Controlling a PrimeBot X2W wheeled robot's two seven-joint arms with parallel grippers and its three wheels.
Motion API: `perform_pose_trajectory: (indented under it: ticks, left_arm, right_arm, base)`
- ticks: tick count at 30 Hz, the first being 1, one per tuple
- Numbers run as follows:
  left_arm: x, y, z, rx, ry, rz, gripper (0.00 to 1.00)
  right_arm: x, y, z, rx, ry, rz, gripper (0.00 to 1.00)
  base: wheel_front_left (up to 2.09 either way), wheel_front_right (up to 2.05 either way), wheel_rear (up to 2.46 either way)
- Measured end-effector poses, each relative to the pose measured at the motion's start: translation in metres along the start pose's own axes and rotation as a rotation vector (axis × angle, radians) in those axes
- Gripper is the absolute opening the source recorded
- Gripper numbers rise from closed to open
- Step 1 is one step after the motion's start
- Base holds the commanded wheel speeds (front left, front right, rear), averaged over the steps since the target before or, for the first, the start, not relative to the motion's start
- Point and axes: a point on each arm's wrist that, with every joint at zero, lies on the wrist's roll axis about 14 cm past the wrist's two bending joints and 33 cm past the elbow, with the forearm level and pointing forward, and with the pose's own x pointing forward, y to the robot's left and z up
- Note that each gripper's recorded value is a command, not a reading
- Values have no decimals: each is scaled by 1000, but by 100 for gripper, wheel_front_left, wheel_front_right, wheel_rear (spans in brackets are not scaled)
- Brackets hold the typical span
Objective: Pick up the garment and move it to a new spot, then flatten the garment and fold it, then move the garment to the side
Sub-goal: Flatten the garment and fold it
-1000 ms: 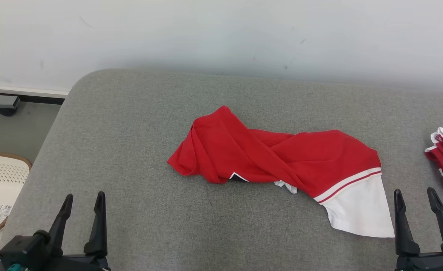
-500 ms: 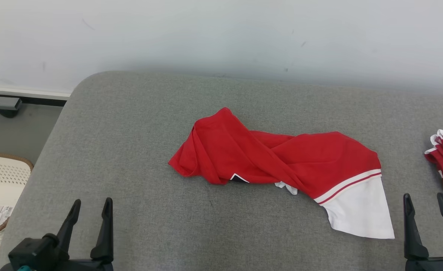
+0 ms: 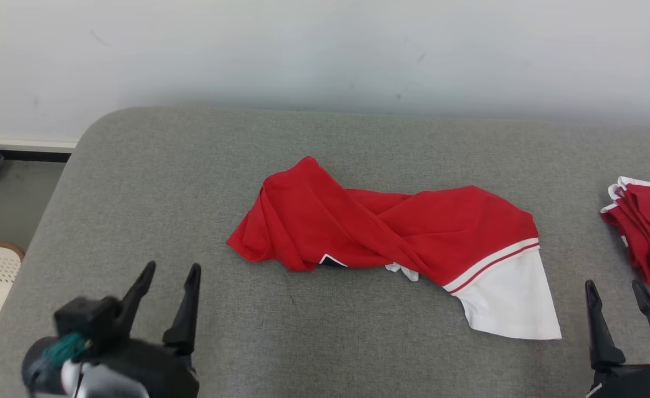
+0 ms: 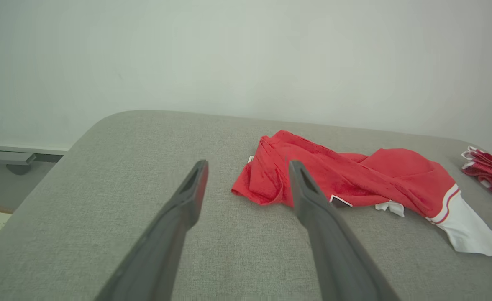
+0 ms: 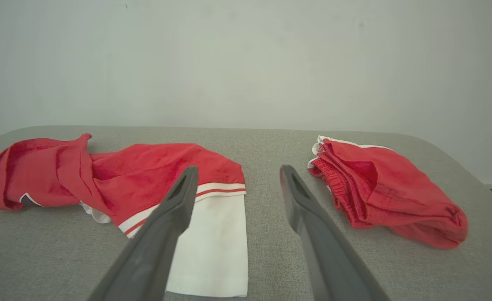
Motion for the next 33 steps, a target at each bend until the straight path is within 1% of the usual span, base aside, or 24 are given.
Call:
perform_pose_trajectory:
  ticks: [3,6,7,9,11,12,14,15,17,18,19,25,29,33]
  left_arm:
    - [14,-11,-11,18,99,-47,100]
    - [36,-26,-4,39,127,-98,100]
    - [51,-33,-3,60,153,-118,100]
    - [62,-39,-10,67,204,-133,100]
    - [68,-42,-10,71,213,-140,100]
    - [83,-49,-5,90,215,-163,100]
    - [90,-52,-3,97,218,-165,100]
    - [101,-56,-9,108,256,-178,100]
    - [106,-59,-14,115,279,-182,100]
    - [117,-64,-18,133,307,-196,100]
    - [117,-64,-18,133,307,-196,100]
    - [152,-75,-29,166,372,-218,100]
    - [180,-75,-30,180,392,-211,100]
    - [200,-71,-47,224,474,-194,100]
  right_arm:
    - [2,-6,-5,9,78,-19,100]
    - [6,-8,-13,25,170,-25,100]
    - [8,-10,-20,26,241,-33,100]
    - [9,-12,-24,21,293,-38,100]
    - [11,-12,-23,24,307,-39,100]
    - [14,-11,-22,28,334,-39,100]
    - [15,-11,-23,34,351,-38,100]
    - [16,-10,-27,33,387,-36,100]
    - [16,-10,-29,32,404,-34,100]
    - [16,-6,-34,29,438,-24,100]
    - [16,-6,-34,29,438,-24,100]
    - [11,2,-54,22,540,-2,100]
    - [15,11,-60,10,566,22,100]
    - [20,26,-64,0,579,65,100]
  base:
    - [0,0,0]
    - [0,0,0]
    - [0,0,0]
    - [0,0,0]
    - [0,0,0]
    - [0,0,0]
    - [0,0,0]
    - [0,0,0]
    - [0,0,0]
    - [0,0,0]
    - [0,0,0]
    - [0,0,0]
    - [0,0,0]
    - [0,0,0]
